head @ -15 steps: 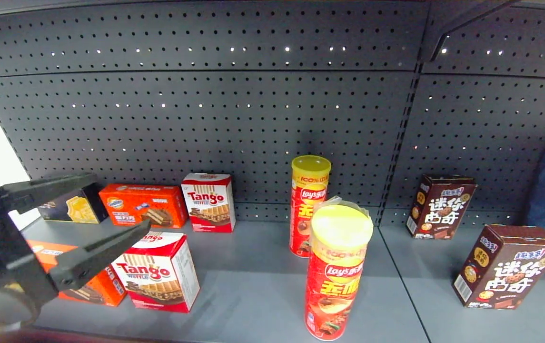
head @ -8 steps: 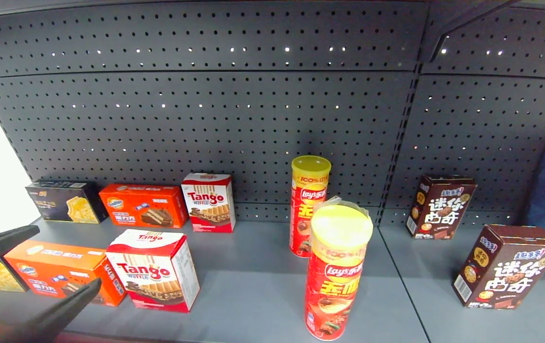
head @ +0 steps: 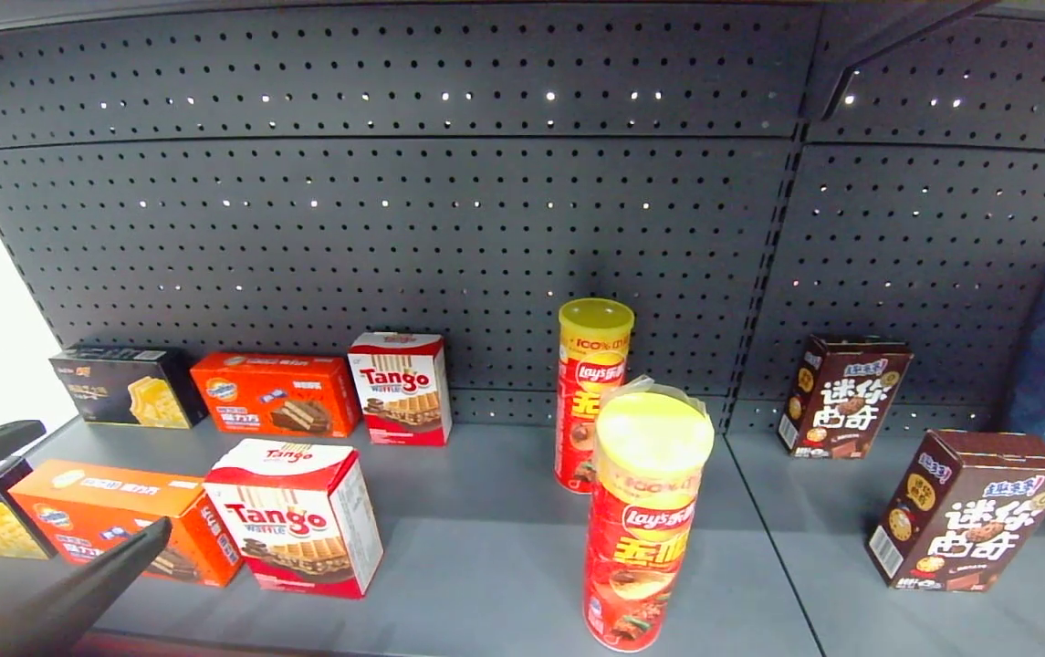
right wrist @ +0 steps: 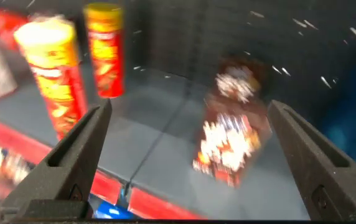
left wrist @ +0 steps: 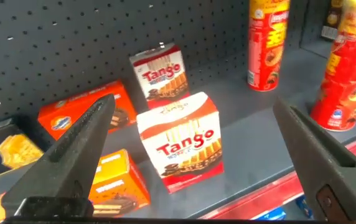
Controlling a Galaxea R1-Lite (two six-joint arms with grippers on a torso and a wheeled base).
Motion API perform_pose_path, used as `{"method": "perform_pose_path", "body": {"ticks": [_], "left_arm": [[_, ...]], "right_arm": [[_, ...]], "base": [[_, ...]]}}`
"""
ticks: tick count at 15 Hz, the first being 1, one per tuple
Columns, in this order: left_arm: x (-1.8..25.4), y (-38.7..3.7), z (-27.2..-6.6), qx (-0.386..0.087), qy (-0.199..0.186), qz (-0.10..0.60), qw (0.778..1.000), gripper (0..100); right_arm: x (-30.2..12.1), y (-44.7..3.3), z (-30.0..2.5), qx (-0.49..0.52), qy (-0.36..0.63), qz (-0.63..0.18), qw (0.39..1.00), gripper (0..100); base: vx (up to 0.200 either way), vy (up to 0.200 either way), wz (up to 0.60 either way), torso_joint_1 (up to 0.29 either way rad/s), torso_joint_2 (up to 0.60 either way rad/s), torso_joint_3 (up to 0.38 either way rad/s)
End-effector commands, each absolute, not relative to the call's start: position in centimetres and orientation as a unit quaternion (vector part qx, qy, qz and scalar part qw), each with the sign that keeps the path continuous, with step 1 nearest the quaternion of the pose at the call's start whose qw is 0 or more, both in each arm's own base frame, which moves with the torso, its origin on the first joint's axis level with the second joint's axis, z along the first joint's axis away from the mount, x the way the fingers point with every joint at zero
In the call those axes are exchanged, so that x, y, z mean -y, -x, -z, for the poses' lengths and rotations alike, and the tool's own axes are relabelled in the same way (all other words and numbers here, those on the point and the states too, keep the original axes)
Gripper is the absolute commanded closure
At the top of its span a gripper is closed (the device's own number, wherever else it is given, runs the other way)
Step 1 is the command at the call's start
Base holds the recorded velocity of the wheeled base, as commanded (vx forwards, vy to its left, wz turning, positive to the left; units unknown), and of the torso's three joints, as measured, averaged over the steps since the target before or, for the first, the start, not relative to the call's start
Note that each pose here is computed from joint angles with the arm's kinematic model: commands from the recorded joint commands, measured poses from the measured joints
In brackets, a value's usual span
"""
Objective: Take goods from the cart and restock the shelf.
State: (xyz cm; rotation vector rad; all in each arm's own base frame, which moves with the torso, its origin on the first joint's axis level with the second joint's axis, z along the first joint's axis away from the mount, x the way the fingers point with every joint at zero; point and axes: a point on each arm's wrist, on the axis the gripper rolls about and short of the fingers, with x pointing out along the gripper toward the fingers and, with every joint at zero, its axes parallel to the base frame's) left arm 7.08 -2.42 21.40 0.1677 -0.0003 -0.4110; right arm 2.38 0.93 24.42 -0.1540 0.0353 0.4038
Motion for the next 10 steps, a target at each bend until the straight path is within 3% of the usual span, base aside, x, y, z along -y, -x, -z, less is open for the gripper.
{"method": "perform_pose_path", "body": {"ticks": [1,5,10], "left_arm": [[2.5,-7.2,-21.5,-0.001,-0.083,0.204,0.975,0],[2.5,-7.3,-21.3,-0.006,-0.084,0.204,0.975,0],[2.5,-7.3,-21.0,-0.011,-0.085,0.206,0.975,0]], "right_arm": [[-4.1,-9.9,-26.0,-0.096,0.123,-0.3,0.941,0],[-7.1,-13.6,-25.9,-0.128,0.138,-0.333,0.924,0],[-8.7,-14.7,-24.9,-0.156,0.147,-0.352,0.911,0]], "base": [[0.0,0.0,0.0,0.0,0.0,0.0],[0.0,0.0,0.0,0.0,0.0,0.0],[0.0,0.0,0.0,0.0,0.0,0.0]]}}
